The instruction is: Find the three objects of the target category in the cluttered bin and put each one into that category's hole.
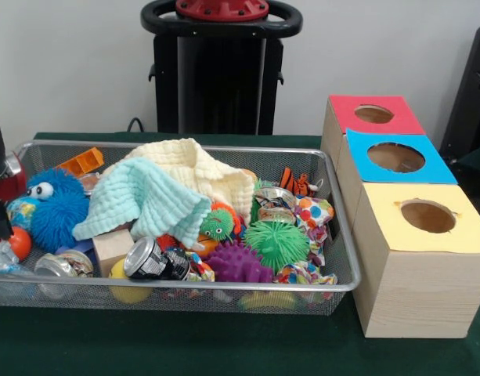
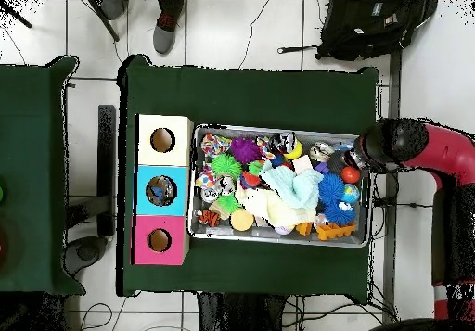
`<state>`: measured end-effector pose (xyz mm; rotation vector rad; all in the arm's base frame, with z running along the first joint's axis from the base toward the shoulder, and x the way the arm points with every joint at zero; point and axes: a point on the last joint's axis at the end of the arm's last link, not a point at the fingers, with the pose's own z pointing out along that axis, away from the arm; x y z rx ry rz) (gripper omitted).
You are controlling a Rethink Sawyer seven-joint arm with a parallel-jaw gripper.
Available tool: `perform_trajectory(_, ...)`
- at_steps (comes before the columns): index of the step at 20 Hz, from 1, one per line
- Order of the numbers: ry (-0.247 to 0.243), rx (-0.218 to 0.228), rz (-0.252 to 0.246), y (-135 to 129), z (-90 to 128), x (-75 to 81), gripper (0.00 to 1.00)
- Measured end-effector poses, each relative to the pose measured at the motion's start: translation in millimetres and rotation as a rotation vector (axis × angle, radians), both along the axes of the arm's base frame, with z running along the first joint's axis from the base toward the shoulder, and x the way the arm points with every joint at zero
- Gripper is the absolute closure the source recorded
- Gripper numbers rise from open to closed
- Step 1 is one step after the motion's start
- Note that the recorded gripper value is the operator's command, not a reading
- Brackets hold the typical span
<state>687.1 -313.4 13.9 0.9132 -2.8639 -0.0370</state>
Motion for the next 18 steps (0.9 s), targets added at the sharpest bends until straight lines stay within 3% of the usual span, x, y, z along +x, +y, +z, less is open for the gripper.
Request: perform_trajectory(18, 0.014, -0.035, 0.001, -5, 8, 4.4, 1.0)
